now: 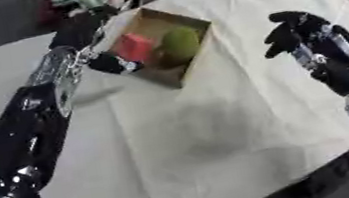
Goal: Pick up objects on the table and place them in the box.
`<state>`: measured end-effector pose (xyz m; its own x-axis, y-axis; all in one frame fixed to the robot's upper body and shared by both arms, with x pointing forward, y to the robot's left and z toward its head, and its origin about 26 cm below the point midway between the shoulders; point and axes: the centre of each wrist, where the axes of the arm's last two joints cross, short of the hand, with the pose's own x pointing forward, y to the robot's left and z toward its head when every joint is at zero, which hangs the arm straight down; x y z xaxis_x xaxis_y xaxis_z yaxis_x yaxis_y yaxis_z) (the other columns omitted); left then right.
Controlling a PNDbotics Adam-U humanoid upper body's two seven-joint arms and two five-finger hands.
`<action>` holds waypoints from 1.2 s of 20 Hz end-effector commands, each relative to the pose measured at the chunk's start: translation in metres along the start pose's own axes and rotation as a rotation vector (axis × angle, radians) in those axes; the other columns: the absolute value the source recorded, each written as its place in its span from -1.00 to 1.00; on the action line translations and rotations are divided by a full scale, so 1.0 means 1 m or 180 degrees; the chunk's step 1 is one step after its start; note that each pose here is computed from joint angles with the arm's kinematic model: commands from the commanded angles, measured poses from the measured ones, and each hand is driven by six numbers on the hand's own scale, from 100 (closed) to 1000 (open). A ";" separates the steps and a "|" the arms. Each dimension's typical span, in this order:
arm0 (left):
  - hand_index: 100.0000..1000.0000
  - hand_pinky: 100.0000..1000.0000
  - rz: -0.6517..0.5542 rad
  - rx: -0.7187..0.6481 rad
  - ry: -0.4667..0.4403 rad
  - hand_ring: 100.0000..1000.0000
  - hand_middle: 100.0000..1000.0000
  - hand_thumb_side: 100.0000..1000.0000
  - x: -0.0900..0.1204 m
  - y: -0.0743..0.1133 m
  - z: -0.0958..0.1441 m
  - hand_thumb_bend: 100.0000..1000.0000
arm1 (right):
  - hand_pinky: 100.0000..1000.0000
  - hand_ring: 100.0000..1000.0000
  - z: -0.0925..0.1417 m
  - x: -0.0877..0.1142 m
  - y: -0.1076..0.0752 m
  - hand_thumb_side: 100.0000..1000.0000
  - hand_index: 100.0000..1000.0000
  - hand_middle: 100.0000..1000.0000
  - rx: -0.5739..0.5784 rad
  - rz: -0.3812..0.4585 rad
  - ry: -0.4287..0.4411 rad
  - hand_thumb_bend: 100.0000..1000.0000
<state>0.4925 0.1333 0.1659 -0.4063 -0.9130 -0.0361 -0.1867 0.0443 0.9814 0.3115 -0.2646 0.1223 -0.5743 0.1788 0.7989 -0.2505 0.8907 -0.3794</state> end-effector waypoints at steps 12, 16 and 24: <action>0.56 0.30 0.1054 0.0855 -0.0027 0.12 0.17 -0.09 -0.042 0.070 0.022 -0.45 | 0.16 0.04 -0.003 0.005 -0.007 0.04 0.66 0.11 -0.0057 0.0059 -0.0066 -1.00; 0.49 0.27 0.1576 0.1156 -0.0084 0.08 0.11 -0.10 -0.060 0.098 0.056 -0.66 | 0.16 0.04 -0.002 0.005 -0.010 0.05 0.66 0.11 -0.0098 0.0085 -0.0062 -1.00; 0.41 0.24 0.2482 0.1420 -0.0280 0.05 0.06 0.09 -0.063 0.101 0.148 -1.00 | 0.16 0.04 -0.001 0.006 -0.013 0.05 0.66 0.11 -0.0149 0.0122 -0.0053 -1.00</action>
<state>0.3788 0.2516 0.2145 -0.5706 -0.5529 0.6073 -0.1291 0.7907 0.5985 0.3116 -0.2704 0.1237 -0.5760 0.1885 0.7954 -0.2124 0.9051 -0.3683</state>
